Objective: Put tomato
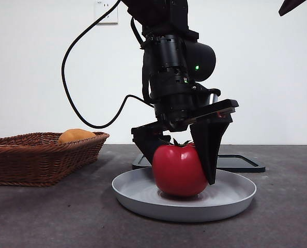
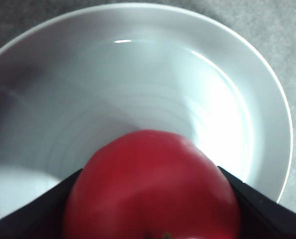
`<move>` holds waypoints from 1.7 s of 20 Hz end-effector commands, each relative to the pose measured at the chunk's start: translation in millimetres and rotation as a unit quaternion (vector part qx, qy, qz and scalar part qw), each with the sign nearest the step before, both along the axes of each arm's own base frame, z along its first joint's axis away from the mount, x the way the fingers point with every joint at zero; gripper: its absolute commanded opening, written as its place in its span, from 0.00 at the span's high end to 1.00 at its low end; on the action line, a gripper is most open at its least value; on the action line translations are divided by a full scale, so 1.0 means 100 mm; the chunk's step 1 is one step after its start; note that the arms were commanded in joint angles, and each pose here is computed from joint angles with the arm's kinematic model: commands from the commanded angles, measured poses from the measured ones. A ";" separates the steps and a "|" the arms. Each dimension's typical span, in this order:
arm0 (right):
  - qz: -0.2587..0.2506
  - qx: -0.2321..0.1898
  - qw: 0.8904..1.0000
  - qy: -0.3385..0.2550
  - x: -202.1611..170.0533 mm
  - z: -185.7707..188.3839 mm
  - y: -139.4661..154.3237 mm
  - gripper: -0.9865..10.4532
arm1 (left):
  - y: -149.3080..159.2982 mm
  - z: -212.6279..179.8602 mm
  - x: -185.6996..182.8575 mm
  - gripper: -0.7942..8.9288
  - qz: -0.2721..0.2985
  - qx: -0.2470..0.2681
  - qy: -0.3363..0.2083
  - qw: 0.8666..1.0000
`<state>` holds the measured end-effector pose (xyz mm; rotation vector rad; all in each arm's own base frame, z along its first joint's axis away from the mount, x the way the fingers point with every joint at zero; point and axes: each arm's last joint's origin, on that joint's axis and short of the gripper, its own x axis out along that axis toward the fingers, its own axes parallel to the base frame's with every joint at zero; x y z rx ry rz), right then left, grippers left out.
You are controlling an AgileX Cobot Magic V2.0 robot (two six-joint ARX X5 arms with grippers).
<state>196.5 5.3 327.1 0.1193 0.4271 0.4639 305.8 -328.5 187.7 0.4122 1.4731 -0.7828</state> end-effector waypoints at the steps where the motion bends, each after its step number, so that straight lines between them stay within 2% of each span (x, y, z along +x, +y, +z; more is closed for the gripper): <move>1: 0.003 -0.005 1.000 -0.012 0.01 0.04 0.00 0.25 | -0.06 -0.07 -0.02 0.32 -0.009 0.006 0.003 1.000; 2: 0.003 -0.005 1.000 -0.012 0.01 0.04 0.00 0.25 | -0.06 -0.06 -0.01 0.21 -0.009 0.005 0.003 1.000; 3: 0.003 -0.005 1.000 -0.012 0.01 0.04 0.00 0.25 | -0.05 -0.04 -0.01 0.14 -0.012 0.007 0.004 1.000; 8: 0.003 -0.004 1.000 -0.011 0.01 0.04 0.00 0.25 | 0.00 0.25 0.02 0.14 -0.028 0.012 0.006 1.000; 15: 0.003 -0.004 1.000 -0.011 0.01 0.04 0.00 0.25 | 0.19 0.94 -0.12 0.14 -0.027 -0.010 -0.017 0.999; 19: 0.003 -0.004 1.000 -0.008 0.01 0.04 0.00 0.25 | 0.48 1.45 -0.24 0.14 -0.013 -0.022 -0.087 0.996; 21: 0.003 -0.004 1.000 -0.008 0.01 0.04 0.00 0.25 | 0.67 1.65 -0.28 0.14 0.005 -0.017 -0.142 0.990; 23: 0.003 -0.004 1.000 -0.008 0.01 0.04 0.00 0.25 | 0.89 1.75 -0.32 0.15 0.028 -0.044 -0.179 0.982; 25: 0.003 -0.004 1.000 -0.008 0.01 0.04 0.00 0.25 | 1.14 1.77 -0.40 0.15 0.057 -0.071 -0.228 0.969; 27: 0.003 -0.005 1.000 -0.008 0.01 0.04 0.00 0.25 | 1.40 1.72 -0.54 0.15 0.090 -0.093 -0.285 0.950; 29: 0.003 -0.005 1.000 -0.008 0.01 0.04 0.00 0.25 | 1.63 1.62 -0.71 0.15 0.114 -0.129 -0.333 0.927; 32: 0.003 -0.004 1.000 -0.008 0.01 0.04 0.00 0.25 | 1.88 1.40 -1.02 0.15 0.130 -0.192 -0.402 0.886; 34: 0.003 -0.004 1.000 -0.008 0.01 0.04 0.00 0.25 | 2.01 1.26 -1.20 0.15 0.135 -0.219 -0.424 0.868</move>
